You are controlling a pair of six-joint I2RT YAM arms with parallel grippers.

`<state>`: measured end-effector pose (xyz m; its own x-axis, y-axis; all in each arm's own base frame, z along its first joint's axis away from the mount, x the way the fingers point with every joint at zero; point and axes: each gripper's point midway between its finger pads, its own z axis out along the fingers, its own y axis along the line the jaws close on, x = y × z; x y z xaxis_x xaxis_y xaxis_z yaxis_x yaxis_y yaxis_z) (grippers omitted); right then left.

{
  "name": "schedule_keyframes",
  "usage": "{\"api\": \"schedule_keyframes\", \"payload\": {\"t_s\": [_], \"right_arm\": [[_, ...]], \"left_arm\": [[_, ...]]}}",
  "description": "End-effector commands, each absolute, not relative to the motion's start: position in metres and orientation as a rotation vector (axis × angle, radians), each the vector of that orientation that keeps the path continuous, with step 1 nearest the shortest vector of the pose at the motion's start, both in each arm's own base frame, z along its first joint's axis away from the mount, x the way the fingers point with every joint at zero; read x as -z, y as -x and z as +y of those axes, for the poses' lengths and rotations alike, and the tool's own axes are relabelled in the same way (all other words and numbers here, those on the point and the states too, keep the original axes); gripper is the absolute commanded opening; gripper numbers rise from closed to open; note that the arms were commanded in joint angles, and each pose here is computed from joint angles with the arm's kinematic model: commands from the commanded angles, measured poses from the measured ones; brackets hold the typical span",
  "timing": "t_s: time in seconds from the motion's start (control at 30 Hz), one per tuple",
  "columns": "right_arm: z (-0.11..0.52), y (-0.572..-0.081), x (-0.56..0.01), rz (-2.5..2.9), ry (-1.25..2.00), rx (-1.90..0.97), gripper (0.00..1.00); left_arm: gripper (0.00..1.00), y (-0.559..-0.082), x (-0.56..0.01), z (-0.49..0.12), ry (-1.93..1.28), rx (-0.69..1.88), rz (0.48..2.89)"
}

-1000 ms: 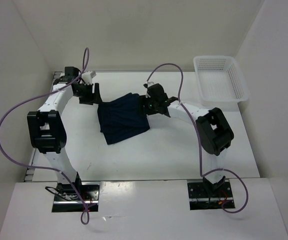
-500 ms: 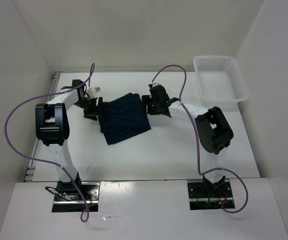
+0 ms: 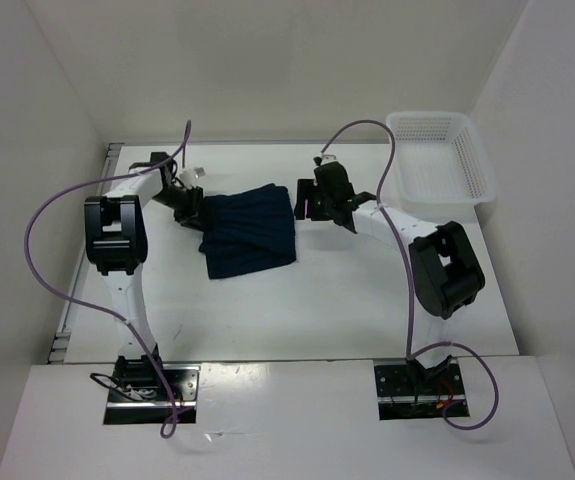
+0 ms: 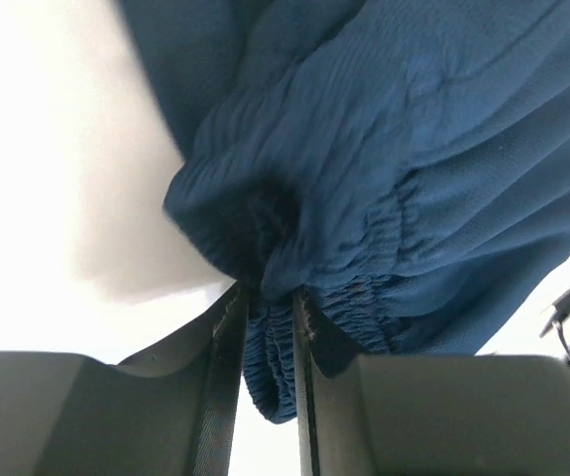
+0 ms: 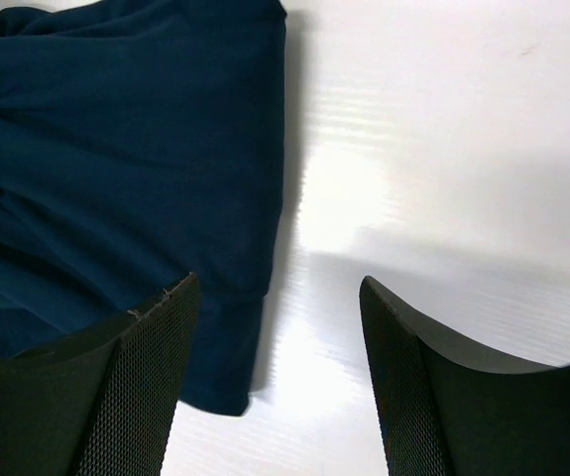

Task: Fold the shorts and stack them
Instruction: Fold the shorts

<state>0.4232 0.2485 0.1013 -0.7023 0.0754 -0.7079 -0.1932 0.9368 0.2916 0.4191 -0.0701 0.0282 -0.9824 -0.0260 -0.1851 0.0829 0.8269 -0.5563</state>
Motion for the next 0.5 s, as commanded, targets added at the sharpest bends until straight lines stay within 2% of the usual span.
{"api": "schedule_keyframes", "payload": {"t_s": [0.0, 0.2, 0.3, 0.47], "right_arm": [[0.231, -0.437, -0.131, 2.212, 0.023, -0.42, 0.71], [0.205, -0.452, -0.13, 2.204, -0.035, -0.373, 0.7], [0.193, -0.458, -0.137, 2.191, -0.064, -0.363, 0.7], [0.185, -0.456, -0.146, 2.171, -0.056, -0.342, 0.7]], "left_arm": [[0.3, -0.462, -0.038, -0.074, -0.159, 0.799, 2.711], [0.34, -0.507, -0.053, -0.098, -0.273, 0.763, 2.607], [0.35, -0.508, -0.051, -0.097, -0.268, 0.749, 2.616], [0.35, -0.48, -0.037, -0.095, -0.243, 0.759, 2.69]]}}
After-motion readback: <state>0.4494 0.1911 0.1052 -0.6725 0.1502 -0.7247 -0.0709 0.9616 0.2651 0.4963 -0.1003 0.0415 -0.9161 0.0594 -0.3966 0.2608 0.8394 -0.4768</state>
